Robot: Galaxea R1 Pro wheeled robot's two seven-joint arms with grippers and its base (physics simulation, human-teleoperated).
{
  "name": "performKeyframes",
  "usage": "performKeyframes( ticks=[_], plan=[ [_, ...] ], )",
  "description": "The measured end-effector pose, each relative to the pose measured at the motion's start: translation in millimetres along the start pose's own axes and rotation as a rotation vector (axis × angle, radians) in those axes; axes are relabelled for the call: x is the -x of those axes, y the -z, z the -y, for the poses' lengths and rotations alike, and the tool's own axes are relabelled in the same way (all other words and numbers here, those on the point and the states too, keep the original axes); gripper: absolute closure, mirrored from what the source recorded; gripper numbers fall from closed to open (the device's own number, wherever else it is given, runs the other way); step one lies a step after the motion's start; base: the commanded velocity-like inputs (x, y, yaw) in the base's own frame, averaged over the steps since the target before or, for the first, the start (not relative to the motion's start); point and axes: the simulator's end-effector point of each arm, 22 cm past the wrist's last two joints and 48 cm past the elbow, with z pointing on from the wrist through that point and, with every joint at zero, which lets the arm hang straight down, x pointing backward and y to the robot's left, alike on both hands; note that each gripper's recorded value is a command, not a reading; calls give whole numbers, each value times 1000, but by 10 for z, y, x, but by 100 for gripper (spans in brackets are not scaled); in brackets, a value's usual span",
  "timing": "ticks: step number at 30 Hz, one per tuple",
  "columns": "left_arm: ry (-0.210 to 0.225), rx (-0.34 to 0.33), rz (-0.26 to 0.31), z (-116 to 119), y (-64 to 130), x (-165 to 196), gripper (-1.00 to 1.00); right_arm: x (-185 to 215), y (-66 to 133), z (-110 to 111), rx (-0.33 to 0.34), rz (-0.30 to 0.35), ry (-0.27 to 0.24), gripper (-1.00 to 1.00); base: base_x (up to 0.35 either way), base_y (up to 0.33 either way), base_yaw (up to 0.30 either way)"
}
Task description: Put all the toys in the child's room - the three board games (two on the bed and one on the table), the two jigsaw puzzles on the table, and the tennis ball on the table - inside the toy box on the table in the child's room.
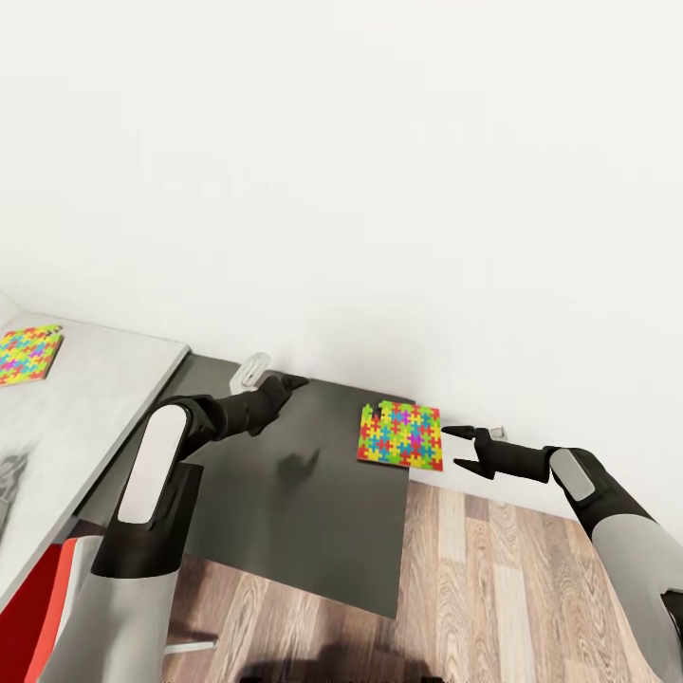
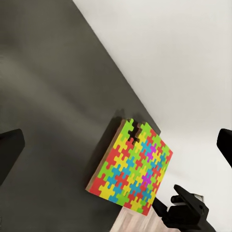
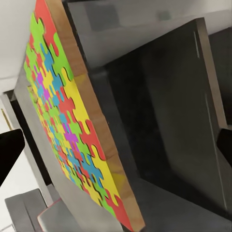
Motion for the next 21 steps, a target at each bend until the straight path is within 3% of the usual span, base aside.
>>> performKeyframes(
  ticks=[12,21],
  plan=[
    [4,3,-4,-25,-24,-11,-100,-13,-17,36,-3,-2,-3,-100,0,0,5],
    [3,1,-2,-12,-13,-8,-100,-8,-11,16,-1,-1,0,-100,0,0,126]
  ],
)
